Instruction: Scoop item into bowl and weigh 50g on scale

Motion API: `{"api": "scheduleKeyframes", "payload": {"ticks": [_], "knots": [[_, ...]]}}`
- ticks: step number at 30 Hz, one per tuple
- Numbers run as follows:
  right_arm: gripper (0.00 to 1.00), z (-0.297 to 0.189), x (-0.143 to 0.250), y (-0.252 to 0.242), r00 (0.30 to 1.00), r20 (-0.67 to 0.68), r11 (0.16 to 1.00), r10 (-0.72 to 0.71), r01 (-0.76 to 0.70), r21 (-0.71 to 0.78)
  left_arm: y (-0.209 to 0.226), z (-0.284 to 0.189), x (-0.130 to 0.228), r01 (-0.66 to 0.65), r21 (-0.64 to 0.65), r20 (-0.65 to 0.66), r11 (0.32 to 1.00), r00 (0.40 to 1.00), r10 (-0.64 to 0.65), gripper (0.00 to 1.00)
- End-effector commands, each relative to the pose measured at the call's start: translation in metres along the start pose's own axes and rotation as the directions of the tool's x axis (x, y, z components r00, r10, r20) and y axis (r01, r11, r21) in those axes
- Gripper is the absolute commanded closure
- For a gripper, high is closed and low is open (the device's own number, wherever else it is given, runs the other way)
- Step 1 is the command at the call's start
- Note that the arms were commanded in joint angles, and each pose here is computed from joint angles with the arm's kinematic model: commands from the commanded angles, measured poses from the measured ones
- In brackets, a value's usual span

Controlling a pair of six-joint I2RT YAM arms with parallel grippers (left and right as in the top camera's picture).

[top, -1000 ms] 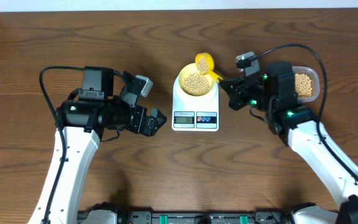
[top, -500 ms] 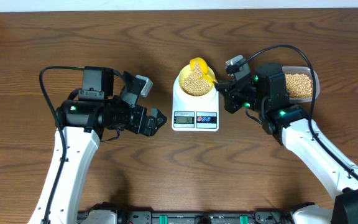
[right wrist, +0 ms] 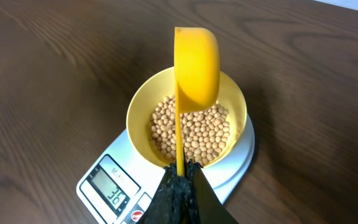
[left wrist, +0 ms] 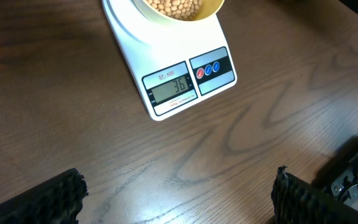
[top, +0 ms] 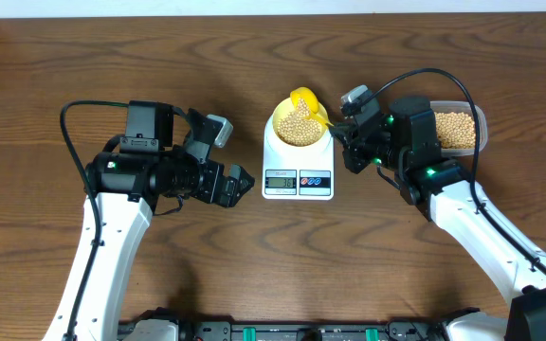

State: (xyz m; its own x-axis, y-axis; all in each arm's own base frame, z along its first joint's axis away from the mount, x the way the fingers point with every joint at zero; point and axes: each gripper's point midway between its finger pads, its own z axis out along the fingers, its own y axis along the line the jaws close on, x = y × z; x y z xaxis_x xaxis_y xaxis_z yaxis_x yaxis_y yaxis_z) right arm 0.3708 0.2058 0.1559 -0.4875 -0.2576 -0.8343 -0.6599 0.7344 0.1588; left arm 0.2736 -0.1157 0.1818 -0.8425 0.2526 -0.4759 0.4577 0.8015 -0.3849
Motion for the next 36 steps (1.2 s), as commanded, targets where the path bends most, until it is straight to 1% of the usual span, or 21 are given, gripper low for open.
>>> {"api": "scheduleKeyframes", "payload": {"ticks": [1, 4, 9, 14, 33, 36], "knots": [[0.99, -0.0008, -0.0003, -0.0007, 1.000, 0.002, 1.000, -0.027, 0.027, 0.013, 0.0036, 0.0015, 0.0030, 0.005, -0.009, -0.011, 1.000, 1.000, -0.005, 0.02], [0.99, -0.0008, -0.0001, -0.0005, 0.998, 0.001, 0.998, -0.055, 0.055, 0.012, 0.0036, 0.0015, 0.0030, 0.005, -0.009, -0.011, 1.000, 1.000, -0.005, 0.02], [0.99, -0.0008, 0.0006, -0.0026, 0.986, -0.006, 0.985, -0.169, 0.169, 0.024, 0.0036, 0.0015, 0.0030, 0.005, -0.009, -0.011, 1.000, 1.000, -0.005, 0.02], [0.99, -0.0009, 0.0019, -0.0056, 0.979, -0.016, 0.978, -0.202, 0.203, 0.039, 0.0036, 0.0015, 0.0030, 0.005, -0.009, -0.011, 1.000, 1.000, -0.005, 0.02], [0.99, -0.0009, 0.0016, -0.0055, 0.974, -0.015, 0.973, -0.227, 0.228, 0.039, 0.0036, 0.0015, 0.0030, 0.005, -0.009, -0.011, 1.000, 1.000, -0.005, 0.02], [0.99, -0.0009, 0.0016, -0.0055, 0.962, -0.017, 0.961, -0.273, 0.273, 0.038, 0.0036, 0.0015, 0.0030, 0.005, -0.009, -0.011, 1.000, 1.000, -0.005, 0.02]]}}
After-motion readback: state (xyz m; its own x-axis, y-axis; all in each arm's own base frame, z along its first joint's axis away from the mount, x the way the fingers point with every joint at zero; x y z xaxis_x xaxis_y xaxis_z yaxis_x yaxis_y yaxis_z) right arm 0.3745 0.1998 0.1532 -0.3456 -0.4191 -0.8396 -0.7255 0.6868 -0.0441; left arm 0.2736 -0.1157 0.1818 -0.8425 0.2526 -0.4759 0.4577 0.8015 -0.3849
